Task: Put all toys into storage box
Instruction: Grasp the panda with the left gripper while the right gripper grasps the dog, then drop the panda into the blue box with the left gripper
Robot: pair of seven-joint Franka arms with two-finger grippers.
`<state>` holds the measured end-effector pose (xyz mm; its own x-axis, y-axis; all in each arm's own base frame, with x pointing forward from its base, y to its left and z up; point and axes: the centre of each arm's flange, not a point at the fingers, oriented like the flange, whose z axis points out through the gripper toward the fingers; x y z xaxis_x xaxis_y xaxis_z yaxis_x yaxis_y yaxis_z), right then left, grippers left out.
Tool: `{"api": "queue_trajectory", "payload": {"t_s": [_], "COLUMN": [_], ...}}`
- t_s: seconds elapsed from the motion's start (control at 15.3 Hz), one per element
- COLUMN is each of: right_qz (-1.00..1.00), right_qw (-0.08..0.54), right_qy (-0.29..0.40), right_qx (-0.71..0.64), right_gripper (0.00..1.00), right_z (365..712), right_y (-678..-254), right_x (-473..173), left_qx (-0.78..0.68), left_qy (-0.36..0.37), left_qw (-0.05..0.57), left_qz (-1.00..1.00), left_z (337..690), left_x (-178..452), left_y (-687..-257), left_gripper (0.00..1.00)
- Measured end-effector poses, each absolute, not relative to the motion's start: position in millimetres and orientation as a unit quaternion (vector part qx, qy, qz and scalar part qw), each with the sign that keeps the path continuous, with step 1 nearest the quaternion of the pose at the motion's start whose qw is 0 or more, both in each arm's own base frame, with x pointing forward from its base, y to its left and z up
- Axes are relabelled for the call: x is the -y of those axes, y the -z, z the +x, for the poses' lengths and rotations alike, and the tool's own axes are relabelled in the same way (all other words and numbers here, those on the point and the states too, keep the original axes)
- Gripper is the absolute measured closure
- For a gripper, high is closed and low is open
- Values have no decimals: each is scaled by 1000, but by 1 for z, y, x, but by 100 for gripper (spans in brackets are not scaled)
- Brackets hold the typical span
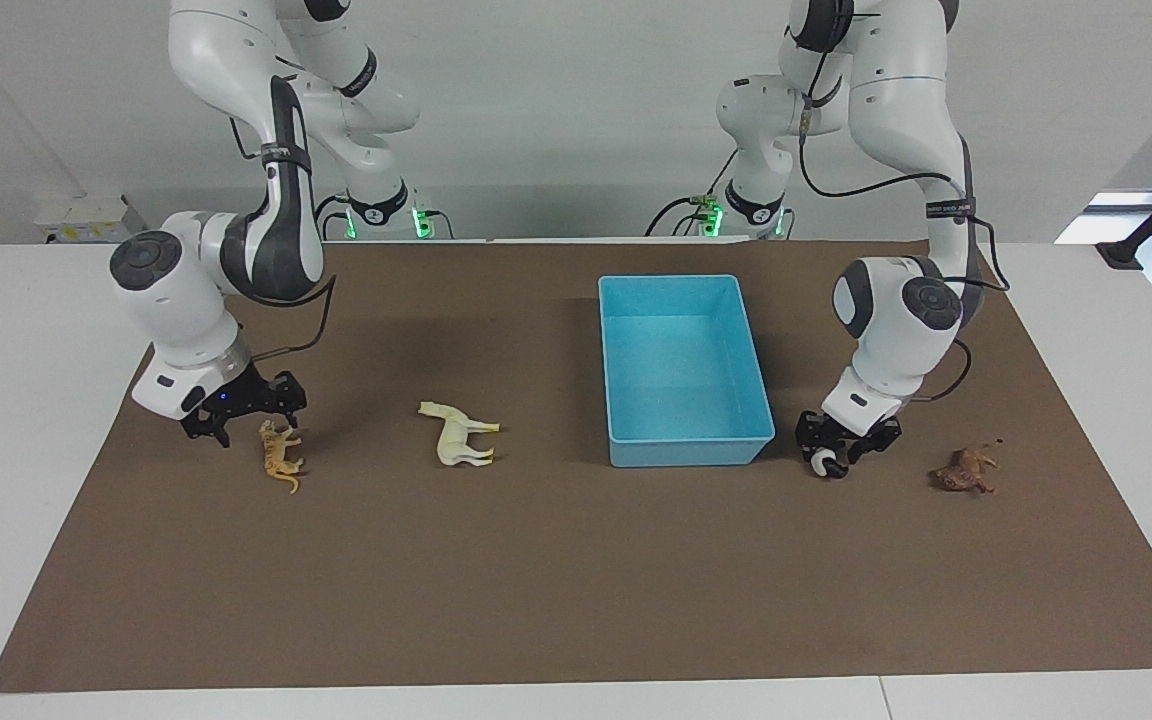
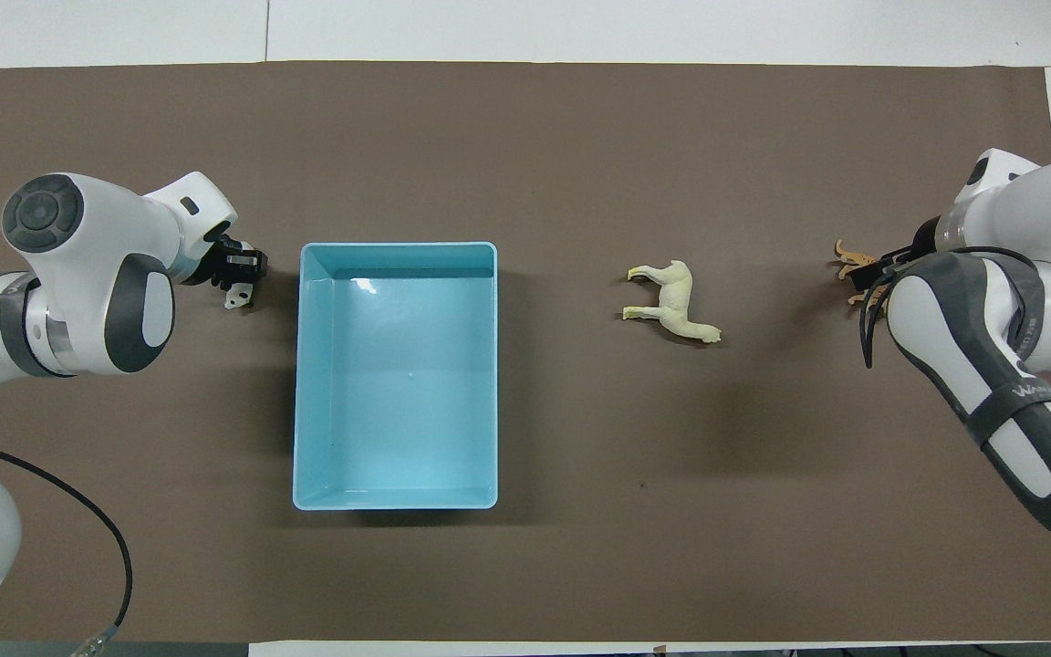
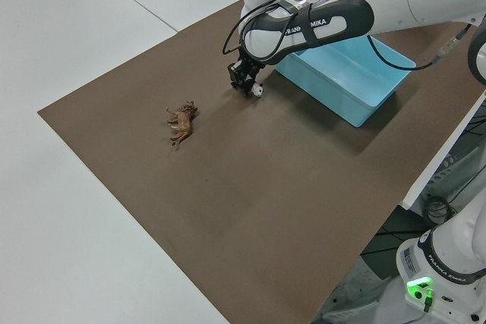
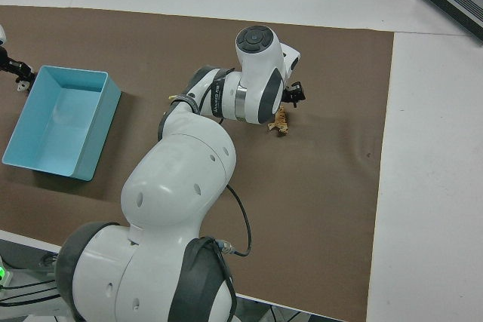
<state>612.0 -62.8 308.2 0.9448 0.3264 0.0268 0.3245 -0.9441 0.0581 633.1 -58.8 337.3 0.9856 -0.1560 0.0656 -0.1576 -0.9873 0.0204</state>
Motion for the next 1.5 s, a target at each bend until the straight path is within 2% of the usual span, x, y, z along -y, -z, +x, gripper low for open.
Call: {"api": "queue_trajectory", "payload": {"t_s": [0.13, 0.26, 0.39, 0.46, 0.59, 0.72, 0.85, 0.98, 1.04, 1.11, 1.18, 1.37, 1.5], "right_qz": [986, 986, 986, 986, 986, 986, 986, 986, 987, 989, 990, 992, 993], "right_qw": [25, 25, 25, 25, 24, 23, 22, 21, 18, 9, -3, -14, -16], "right_qy": [-12, -11, -10, -10, -7, -4, 0, 3, 3, 1, -1, -3, -5], "right_qx": [-165, -164, -163, -163, -163, -163, -163, -163, -159, -149, -138, -123, -120], "right_gripper": [0, 0, 0, 0, 0, 0, 0, 0, 5, 5, 12, 44, 64], "right_z": [612, 612, 611, 611, 610, 608, 606, 604, 603, 603, 602, 600, 600], "right_y": [-300, -300, -300, -299, -297, -294, -291, -288, -287, -287, -286, -285, -287], "right_x": [63, 64, 65, 65, 65, 65, 65, 65, 65, 65, 65, 67, 69], "left_qx": [73, 45, 11, 3, -5, 0, 7, 9, 7, 4, 1, -3, 12], "left_qy": [-11, 12, 21, 24, 37, 34, 32, 35, 33, 28, 22, -1, -24], "left_qw": [18, 26, 30, 29, 23, 20, 17, 14, 14, 16, 18, 26, 31], "left_qz": [997, 999, 999, 999, 999, 999, 999, 999, 999, 999, 1000, 1000, 999], "left_z": [643, 647, 636, 625, 597, 567, 539, 523, 521, 522, 524, 536, 553], "left_x": [59, 63, 89, 114, 175, 226, 249, 248, 245, 241, 237, 214, 188], "left_y": [-376, -434, -485, -497, -491, -459, -423, -408, -410, -415, -422, -449, -468], "left_gripper": [60, 60, 60, 60, 60, 60, 60, 61, 54, 44, 34, 1, 0]}}
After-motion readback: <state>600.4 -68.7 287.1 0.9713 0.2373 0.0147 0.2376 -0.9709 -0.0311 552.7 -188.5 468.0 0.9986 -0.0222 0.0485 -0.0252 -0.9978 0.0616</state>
